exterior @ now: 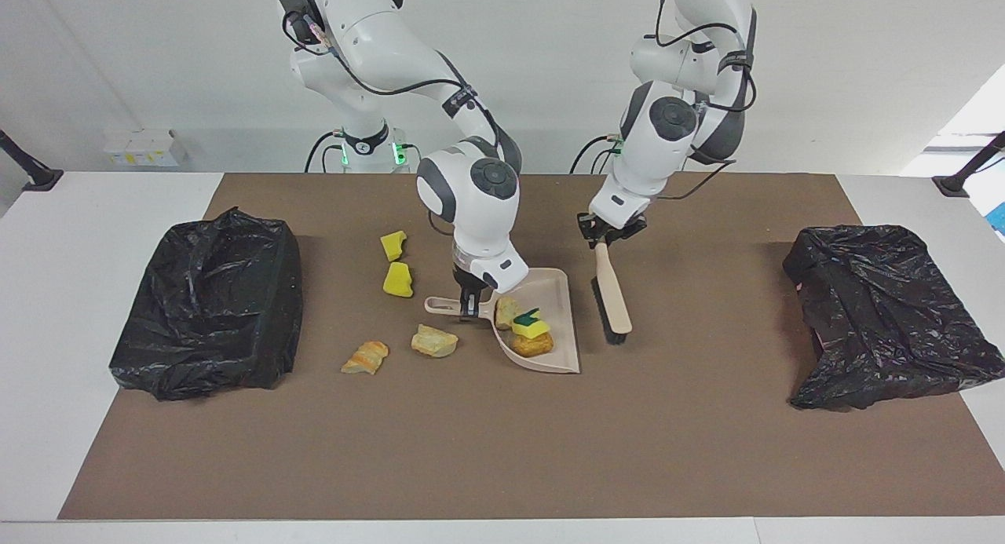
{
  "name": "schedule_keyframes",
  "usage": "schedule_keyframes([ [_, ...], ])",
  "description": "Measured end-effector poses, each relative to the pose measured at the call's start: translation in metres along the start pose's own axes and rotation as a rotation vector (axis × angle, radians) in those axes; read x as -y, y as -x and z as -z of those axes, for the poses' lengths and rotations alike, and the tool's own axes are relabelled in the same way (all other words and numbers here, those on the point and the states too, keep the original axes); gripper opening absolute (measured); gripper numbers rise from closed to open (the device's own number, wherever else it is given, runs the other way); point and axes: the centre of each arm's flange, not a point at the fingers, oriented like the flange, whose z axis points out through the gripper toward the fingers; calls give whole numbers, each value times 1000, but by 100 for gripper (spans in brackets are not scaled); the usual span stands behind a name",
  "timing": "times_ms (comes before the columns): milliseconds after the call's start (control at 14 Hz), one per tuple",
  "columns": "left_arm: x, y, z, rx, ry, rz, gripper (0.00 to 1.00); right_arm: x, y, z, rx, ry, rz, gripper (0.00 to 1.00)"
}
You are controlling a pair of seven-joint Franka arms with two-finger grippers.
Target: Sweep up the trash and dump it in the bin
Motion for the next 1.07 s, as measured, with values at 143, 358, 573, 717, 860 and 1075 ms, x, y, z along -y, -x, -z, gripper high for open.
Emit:
schedule_keyframes([
  [143,20,-12,12,-10,-12,29,26,0,0,0,0,0,-1,32],
  [358,40,-21,16,-19,-36,53,26,0,0,0,-1,-1,-2,32],
  [573,55,-25,17,-11,-55,61,26,-2,3,3,-4,5,-14,32],
  [717,64,-23,13,14,-64,50,26,-12,24,15,-9,23,-49,32],
  [860,68,-12,5,33,-72,41,26,-22,59,37,-12,52,-101,32],
  [1075,59,17,-11,66,-91,-2,26,-21,127,69,-57,44,-139,32],
])
